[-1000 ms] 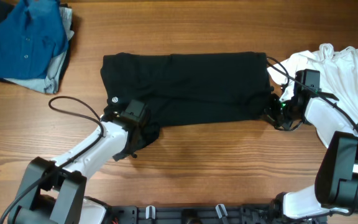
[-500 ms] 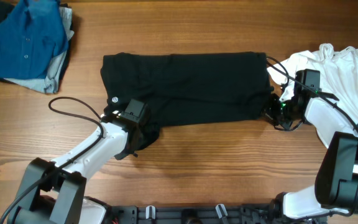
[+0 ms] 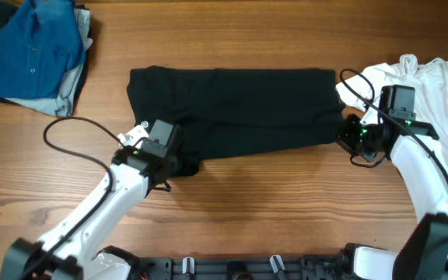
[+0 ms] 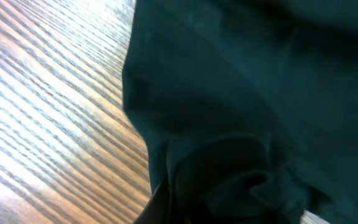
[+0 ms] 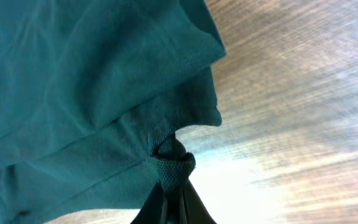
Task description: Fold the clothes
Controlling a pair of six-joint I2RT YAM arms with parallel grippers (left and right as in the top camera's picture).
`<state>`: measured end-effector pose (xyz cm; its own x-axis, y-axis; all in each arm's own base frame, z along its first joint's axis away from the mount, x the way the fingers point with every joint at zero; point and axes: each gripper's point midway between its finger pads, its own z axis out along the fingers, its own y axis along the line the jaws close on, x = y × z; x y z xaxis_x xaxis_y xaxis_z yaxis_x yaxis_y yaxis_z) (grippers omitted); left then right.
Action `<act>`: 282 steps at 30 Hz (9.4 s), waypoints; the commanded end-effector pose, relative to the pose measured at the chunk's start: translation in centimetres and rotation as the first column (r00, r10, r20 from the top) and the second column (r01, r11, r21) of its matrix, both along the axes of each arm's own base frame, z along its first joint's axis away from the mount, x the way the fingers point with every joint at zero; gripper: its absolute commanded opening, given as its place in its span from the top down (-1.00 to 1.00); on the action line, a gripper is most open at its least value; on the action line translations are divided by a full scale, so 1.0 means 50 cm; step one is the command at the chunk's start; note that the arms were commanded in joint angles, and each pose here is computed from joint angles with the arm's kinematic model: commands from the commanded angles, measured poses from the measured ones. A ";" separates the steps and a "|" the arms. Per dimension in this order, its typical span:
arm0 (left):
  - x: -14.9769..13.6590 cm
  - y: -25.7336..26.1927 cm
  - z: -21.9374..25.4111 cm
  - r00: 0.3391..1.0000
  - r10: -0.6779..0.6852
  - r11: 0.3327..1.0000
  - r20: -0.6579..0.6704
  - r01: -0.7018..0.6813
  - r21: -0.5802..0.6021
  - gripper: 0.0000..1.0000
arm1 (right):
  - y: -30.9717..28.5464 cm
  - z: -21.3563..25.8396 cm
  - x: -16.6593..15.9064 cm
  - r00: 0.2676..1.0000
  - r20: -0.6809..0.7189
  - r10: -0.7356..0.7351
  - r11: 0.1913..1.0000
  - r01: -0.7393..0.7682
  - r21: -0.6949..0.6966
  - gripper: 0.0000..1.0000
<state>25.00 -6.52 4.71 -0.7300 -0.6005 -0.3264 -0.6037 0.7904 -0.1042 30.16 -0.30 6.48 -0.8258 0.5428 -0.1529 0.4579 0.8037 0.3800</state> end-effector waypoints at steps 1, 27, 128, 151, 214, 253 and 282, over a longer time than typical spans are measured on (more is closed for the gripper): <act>0.002 0.015 0.032 0.999 0.032 0.999 0.041 -0.032 0.010 0.92 | -0.013 0.004 -0.021 0.999 -0.029 -0.025 0.999 0.024 -0.038 0.92; -0.045 0.026 0.147 0.978 0.043 0.998 0.202 -0.031 -0.059 0.92 | -0.029 0.047 -0.017 0.997 0.046 -0.058 0.995 0.061 -0.085 0.91; 0.273 0.038 -0.044 0.935 0.098 0.993 0.342 -0.070 -0.095 0.92 | -0.032 -0.112 0.195 0.983 0.170 0.070 0.982 -0.038 -0.186 0.91; 0.273 0.038 -0.044 0.935 0.098 0.993 0.341 -0.070 -0.094 0.92 | -0.042 -0.021 0.288 0.947 0.312 0.070 0.979 -0.005 -0.204 0.72; 0.492 0.113 0.076 0.766 0.077 0.995 0.639 -0.023 -0.092 -0.99 | -0.044 -0.013 0.293 0.940 0.318 0.122 0.970 -0.045 -0.237 -0.99; 0.244 -0.299 0.185 0.849 -0.283 0.687 0.446 0.504 -0.524 -1.00 | 0.010 0.004 0.244 0.947 0.249 0.204 0.977 -0.178 -0.120 -0.99; 0.183 -0.229 0.092 0.937 -0.285 0.788 0.204 0.350 -0.507 0.92 | 0.023 0.005 0.234 0.949 0.236 0.210 0.977 -0.196 -0.081 -0.99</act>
